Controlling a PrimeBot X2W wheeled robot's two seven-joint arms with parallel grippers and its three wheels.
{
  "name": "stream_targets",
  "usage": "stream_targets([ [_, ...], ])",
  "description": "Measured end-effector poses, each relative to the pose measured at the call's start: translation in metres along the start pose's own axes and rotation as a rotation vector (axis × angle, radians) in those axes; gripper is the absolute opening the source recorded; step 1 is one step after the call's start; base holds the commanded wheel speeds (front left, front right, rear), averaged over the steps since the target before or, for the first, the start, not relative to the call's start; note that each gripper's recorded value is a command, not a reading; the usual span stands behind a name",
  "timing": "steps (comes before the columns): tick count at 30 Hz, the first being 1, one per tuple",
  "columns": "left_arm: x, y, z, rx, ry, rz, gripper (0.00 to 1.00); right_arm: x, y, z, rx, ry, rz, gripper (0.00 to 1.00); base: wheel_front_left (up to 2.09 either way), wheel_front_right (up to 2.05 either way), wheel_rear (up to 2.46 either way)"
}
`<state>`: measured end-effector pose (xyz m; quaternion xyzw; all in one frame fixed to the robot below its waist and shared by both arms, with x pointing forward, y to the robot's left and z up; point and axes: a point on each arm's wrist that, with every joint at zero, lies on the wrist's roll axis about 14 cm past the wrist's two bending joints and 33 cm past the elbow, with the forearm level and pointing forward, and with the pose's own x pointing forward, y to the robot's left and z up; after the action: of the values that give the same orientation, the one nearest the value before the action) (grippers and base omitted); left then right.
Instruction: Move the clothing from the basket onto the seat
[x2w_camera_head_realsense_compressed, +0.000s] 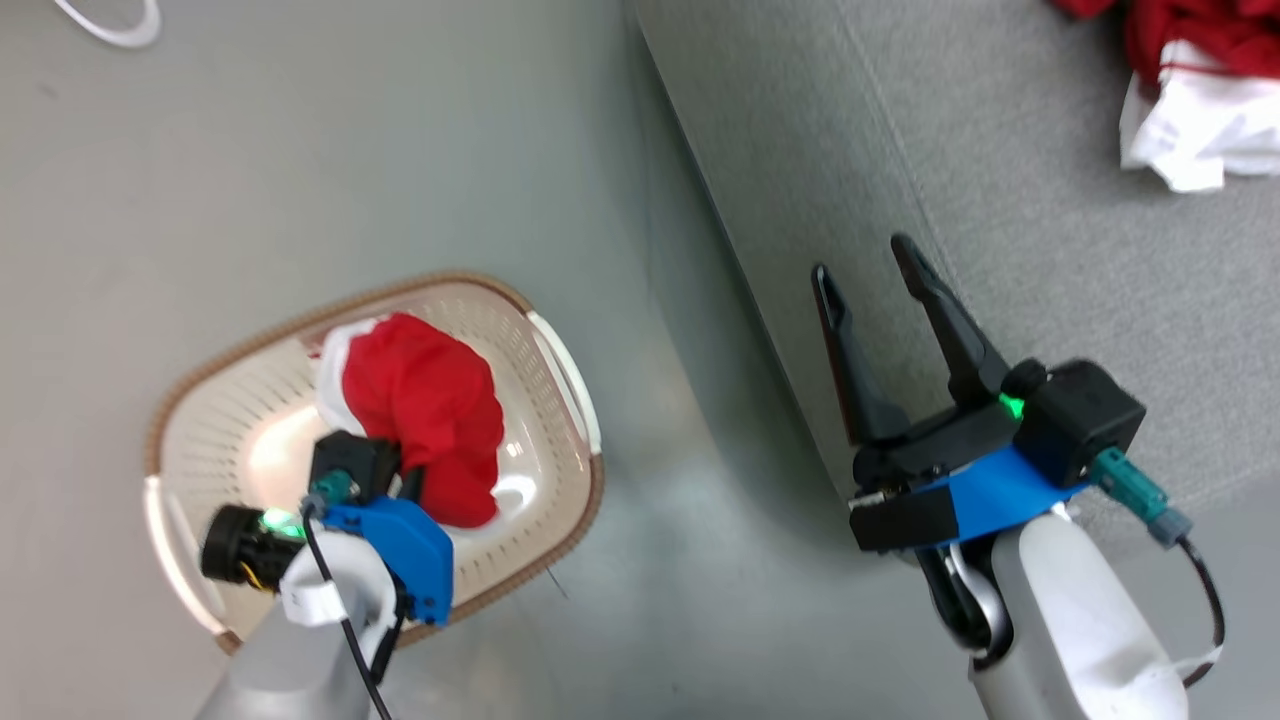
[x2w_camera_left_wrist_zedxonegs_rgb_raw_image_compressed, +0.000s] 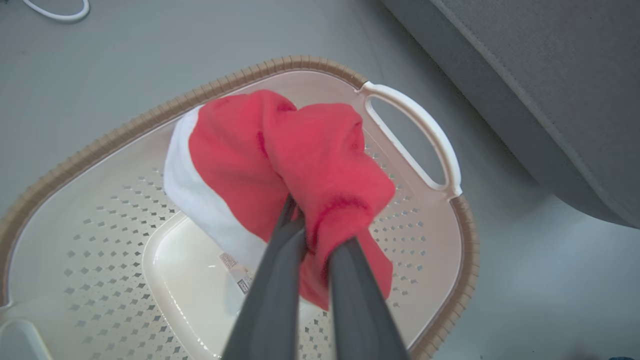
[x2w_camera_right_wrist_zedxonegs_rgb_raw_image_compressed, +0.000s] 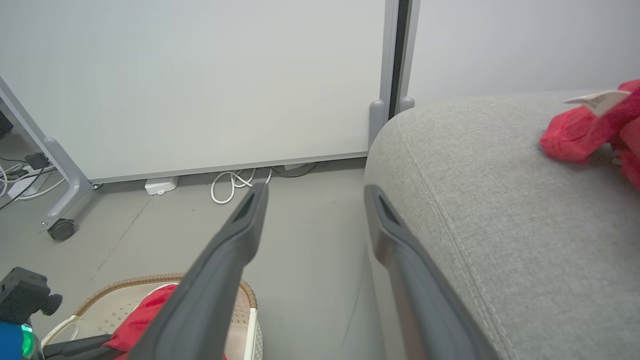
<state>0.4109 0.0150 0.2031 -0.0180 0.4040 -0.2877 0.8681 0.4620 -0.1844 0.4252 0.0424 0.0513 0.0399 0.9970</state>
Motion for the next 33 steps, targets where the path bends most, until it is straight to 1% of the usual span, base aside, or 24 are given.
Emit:
stream_targets([
  [8, -0.058, -0.017, 0.038, 0.008, -0.146, 0.025, 0.00, -0.031, 0.021, 0.029, 0.009, -0.058, 0.034, 1.00, 0.00, 0.00, 0.00],
  [15, -0.109, -0.023, 0.065, 0.007, -0.286, 0.073, 0.00, -0.053, 0.044, 0.058, 0.007, -0.123, 0.087, 1.00, 0.00, 0.00, 0.00],
  [25, -0.166, -0.036, 0.124, 0.069, -0.525, 0.099, 0.00, -0.078, 0.073, 0.080, 0.019, -0.173, 0.158, 1.00, 0.00, 0.00, 0.00],
  [28, -0.179, -0.043, 0.139, 0.093, -0.580, 0.094, 0.00, -0.083, 0.081, 0.084, 0.021, -0.181, 0.178, 1.00, 0.00, 0.00, 0.00],
  [29, -0.186, -0.050, 0.151, 0.117, -0.618, 0.082, 0.00, -0.084, 0.085, 0.087, 0.021, -0.187, 0.190, 1.00, 0.00, 0.00, 0.00],
  [33, -0.196, -0.064, 0.174, 0.161, -0.679, 0.053, 0.00, -0.086, 0.092, 0.086, 0.020, -0.181, 0.209, 1.00, 0.00, 0.00, 0.00],
])
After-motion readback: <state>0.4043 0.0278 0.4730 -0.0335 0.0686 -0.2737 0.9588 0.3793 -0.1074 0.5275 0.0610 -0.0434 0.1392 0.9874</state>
